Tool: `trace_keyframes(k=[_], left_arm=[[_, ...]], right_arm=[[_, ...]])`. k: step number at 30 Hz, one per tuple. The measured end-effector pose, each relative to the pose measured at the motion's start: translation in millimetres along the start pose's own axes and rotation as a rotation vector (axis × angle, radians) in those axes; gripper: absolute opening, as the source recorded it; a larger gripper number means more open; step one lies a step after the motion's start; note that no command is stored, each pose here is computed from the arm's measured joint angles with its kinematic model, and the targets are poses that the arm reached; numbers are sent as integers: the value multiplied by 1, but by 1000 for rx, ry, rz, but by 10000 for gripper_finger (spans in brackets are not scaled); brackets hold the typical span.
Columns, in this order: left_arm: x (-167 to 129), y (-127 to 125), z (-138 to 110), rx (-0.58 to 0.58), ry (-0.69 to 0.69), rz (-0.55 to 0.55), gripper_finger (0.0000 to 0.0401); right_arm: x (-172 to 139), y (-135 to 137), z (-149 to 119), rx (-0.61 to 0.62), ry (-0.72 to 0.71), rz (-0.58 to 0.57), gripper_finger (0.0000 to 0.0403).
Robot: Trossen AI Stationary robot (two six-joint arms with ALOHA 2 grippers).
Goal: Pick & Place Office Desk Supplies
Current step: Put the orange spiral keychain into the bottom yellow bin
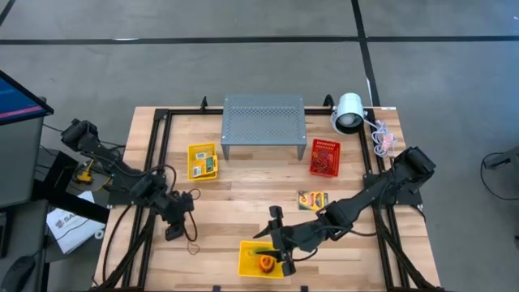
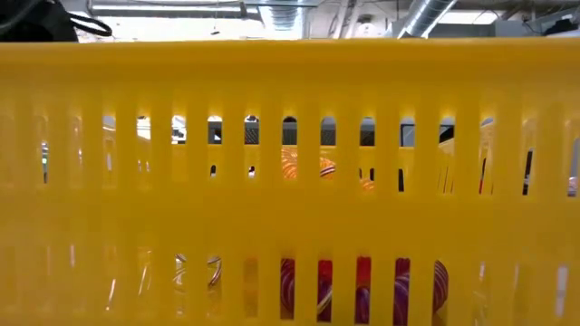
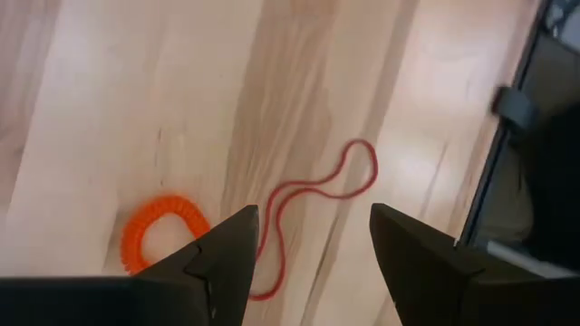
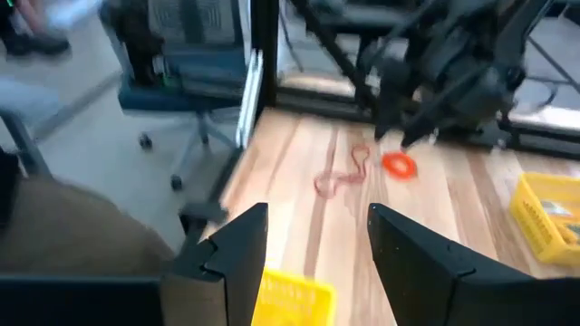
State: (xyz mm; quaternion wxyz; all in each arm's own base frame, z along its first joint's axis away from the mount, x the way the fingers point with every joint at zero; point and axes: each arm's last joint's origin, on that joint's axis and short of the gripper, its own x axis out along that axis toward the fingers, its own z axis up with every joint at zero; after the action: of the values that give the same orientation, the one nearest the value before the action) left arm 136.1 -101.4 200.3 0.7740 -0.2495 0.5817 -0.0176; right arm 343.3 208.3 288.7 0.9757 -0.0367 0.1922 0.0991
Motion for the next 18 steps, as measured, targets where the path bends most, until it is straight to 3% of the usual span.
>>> trace_keyframes(k=[10, 18], left_arm=[[36, -6, 1, -148, 40, 135, 209], [62, -3, -1, -242, 145, 235, 209]], right_arm=[[23, 5, -25, -50, 91, -7, 186], [22, 10, -26, -69, 92, 5, 186]])
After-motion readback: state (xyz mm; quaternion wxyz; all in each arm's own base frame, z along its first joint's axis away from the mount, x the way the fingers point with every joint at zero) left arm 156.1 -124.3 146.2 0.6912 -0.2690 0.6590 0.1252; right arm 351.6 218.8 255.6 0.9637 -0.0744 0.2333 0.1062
